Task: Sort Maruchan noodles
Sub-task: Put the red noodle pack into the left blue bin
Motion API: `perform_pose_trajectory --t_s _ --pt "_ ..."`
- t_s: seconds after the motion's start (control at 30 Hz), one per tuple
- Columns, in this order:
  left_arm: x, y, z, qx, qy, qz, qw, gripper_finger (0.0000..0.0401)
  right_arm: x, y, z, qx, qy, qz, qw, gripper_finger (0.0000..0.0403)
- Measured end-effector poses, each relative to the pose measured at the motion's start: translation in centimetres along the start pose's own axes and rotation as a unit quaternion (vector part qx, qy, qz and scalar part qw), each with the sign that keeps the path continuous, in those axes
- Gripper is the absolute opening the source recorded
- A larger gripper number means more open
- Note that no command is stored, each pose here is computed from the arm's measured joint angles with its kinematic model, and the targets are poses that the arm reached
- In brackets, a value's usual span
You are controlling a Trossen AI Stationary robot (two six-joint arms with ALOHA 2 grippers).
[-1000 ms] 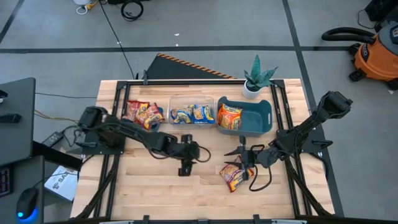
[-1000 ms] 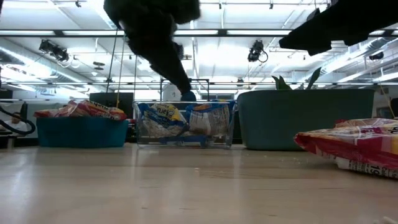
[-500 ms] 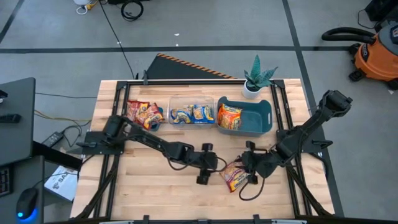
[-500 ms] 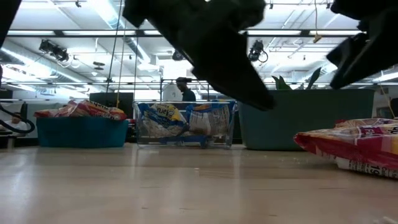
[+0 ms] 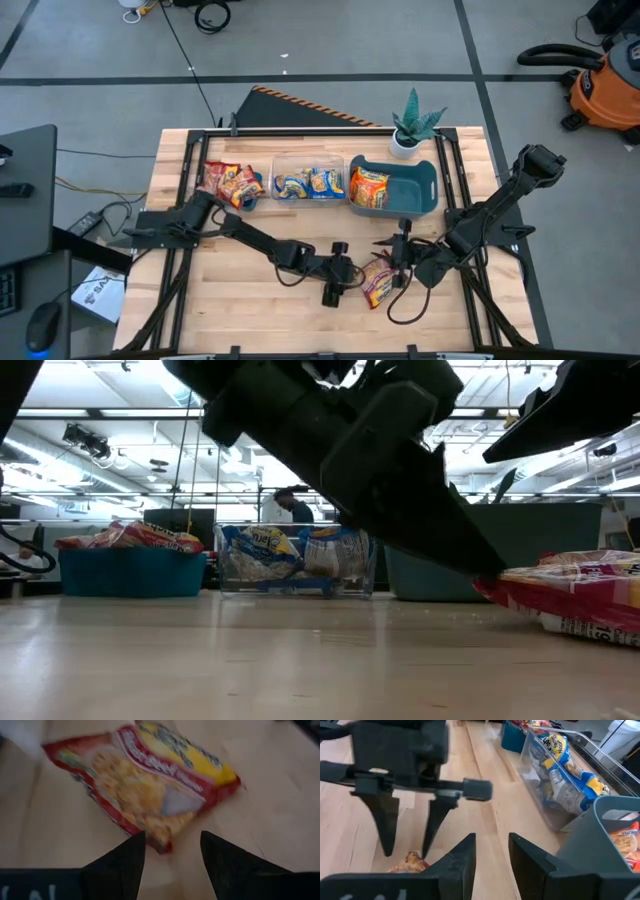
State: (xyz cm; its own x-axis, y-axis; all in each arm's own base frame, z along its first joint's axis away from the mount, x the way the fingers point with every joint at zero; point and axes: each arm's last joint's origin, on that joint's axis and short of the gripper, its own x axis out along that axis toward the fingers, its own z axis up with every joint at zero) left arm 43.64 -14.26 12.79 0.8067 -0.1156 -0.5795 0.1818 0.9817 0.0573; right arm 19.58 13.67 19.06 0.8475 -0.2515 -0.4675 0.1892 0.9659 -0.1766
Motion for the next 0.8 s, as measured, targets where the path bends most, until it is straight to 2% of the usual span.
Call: perform_pose_trajectory --t_s 0.17,0.33,0.5,0.63,0.8 --pt "1.2 -0.2 -1.2 0.002 0.000 0.029 1.000 0.0197 -0.1 0.1 0.0 -0.008 0.001 0.005 1.000 0.0121" --pt "1.3 0.0 -1.1 -0.002 -0.010 0.056 0.998 0.0197 0.0 0.1 0.0 -0.010 0.001 0.005 1.000 0.0121" --pt "1.3 -0.1 -0.8 -0.005 -0.024 0.042 0.999 0.0186 0.0 0.1 0.0 -0.013 0.001 0.005 1.000 0.0121" --pt "1.3 -0.1 -0.8 -0.004 -0.023 0.039 0.999 0.0151 0.0 0.1 -0.1 -0.013 0.001 0.005 1.000 0.0121" --pt "1.2 -0.1 -0.6 -0.007 -0.033 0.039 0.999 0.0066 0.0 0.1 -0.1 -0.014 0.001 0.006 1.000 0.0121"
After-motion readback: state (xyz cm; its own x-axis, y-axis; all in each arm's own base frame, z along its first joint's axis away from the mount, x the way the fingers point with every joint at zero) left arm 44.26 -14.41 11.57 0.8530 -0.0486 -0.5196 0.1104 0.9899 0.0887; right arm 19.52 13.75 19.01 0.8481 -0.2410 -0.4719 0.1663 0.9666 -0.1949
